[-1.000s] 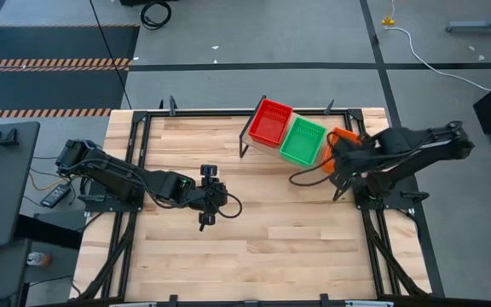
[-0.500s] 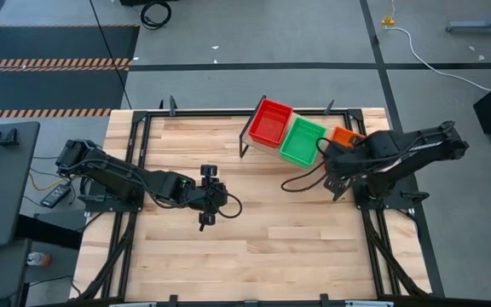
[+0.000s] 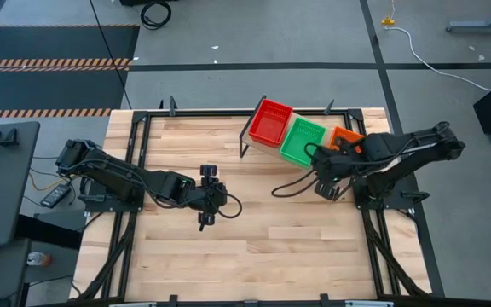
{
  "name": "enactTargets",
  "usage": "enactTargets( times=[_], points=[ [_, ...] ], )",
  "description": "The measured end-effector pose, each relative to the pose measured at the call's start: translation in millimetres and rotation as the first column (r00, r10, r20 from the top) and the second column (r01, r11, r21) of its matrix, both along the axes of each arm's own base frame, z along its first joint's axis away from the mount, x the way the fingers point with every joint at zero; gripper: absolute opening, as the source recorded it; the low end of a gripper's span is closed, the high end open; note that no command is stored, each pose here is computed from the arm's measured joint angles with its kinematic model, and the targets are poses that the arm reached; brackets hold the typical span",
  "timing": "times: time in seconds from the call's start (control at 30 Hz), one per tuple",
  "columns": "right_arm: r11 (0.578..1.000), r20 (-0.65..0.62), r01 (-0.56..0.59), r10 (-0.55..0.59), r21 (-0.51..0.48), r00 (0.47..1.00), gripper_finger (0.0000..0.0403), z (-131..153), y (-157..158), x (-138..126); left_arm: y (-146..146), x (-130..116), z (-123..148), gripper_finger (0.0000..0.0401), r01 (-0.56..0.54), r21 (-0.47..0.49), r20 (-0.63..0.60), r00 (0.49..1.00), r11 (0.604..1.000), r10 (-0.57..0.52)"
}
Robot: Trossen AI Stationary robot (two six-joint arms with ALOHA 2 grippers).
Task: Stack baskets on shelf by color
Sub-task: Stack the orange bin on the stacked orange bins on the shelf
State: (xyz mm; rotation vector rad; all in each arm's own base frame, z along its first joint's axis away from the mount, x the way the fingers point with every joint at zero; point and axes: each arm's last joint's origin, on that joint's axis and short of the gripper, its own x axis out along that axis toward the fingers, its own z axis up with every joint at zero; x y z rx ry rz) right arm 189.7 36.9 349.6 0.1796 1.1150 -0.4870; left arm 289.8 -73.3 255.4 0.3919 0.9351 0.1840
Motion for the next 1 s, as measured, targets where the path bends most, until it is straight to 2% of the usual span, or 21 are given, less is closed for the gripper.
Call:
enactTargets(
  times=[0.13,0.33,0.43,0.57,0.77,1.0],
  points=[
    [0.999,-0.052,-0.043,0.041,-0.030,0.998,0.0157,-8.4,2.8,12.2,1.1,0.3,0.1,0.0173,-0.001,0.010,-0.001,1.000,1.000,0.001],
    [1.000,-0.079,-0.020,0.022,0.021,0.997,0.0151,-16.3,9.1,21.0,13.4,0.8,1.4,0.0172,-0.105,0.139,0.025,0.994,0.985,0.103],
    [0.999,-0.062,-0.024,0.026,0.037,0.998,0.0147,-15.8,14.7,20.6,20.0,2.0,1.5,0.0172,-0.132,0.141,0.027,0.991,0.981,0.129],
    [1.000,-0.073,-0.029,0.029,-0.004,0.997,0.0138,-12.0,15.2,10.3,30.0,3.6,1.4,0.0172,-0.170,0.139,0.030,0.985,0.976,0.167],
    [0.995,-0.130,0.062,-0.072,-0.078,0.989,0.0123,-6.2,6.5,-12.7,43.5,3.3,0.4,0.0172,-0.246,0.121,0.028,0.969,0.962,0.245],
    [0.993,-0.134,0.012,-0.028,-0.120,0.991,0.0119,-4.6,3.4,-13.4,49.1,3.5,0.1,0.0172,-0.284,0.101,0.034,0.959,0.953,0.282]
  ],
)
